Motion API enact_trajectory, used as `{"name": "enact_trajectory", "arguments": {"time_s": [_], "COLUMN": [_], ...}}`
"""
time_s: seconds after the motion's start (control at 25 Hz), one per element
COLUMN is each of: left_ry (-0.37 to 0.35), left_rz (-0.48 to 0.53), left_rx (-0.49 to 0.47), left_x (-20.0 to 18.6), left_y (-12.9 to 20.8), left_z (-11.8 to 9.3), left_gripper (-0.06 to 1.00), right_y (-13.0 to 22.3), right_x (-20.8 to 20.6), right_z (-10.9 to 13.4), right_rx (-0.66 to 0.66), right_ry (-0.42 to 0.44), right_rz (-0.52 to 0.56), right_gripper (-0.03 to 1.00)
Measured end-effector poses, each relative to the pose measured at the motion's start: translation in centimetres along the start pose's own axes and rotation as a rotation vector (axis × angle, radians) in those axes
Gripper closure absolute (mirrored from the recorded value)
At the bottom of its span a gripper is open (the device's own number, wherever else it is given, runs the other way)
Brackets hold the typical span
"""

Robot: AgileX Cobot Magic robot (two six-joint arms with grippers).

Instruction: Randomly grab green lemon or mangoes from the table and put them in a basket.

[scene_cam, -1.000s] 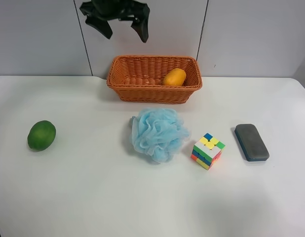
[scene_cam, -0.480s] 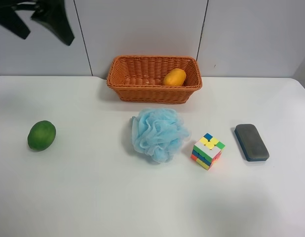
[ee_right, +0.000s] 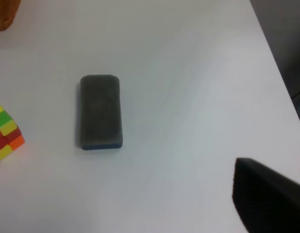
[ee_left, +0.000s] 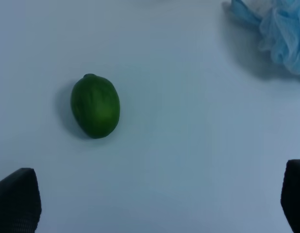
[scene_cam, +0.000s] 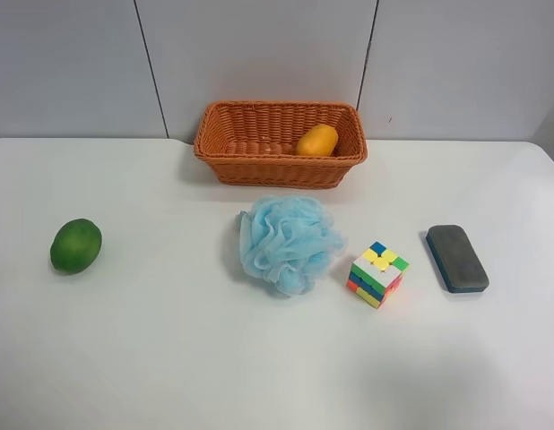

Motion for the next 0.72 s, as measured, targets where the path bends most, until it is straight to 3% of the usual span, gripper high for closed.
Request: {"name": "enact_trajectory", "arguments": {"time_s": [0.24,0.52,0.72], "left_ry": [-0.065,-0.18,-0.245], "left_rz": [-0.056,-0.097,-0.15], "left_rx": [0.01,-0.131,-0.178], "left_x": [-1.6,-1.6,-1.4], "left_y": [5.0,9.3,11.4], "left_z": [-0.8,-1.2,-1.7], "left_gripper": [-0.05,-0.05,-0.05], "right_y": [0.0,0.0,0.0], "right_x": [0.0,0.0,0.0], "right_z": [0.0,0.0,0.0], "right_rx": [0.0,0.0,0.0], "right_ry": [0.0,0.0,0.0], "right_rz": [0.0,0.0,0.0], "right_gripper": [-0.02,-0.02,-0.02]}}
Point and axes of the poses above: a point on each arm's last joint axis where the gripper is mounted, x pointing out along that axis toward the gripper, z along the wrist's bending axis when the last joint is at zero, y = z × x, the point moved 4 cm from there along x, pointing out along that axis toward the gripper, and after that the axes turned 10 degrees about x, right-handed, at the moved point
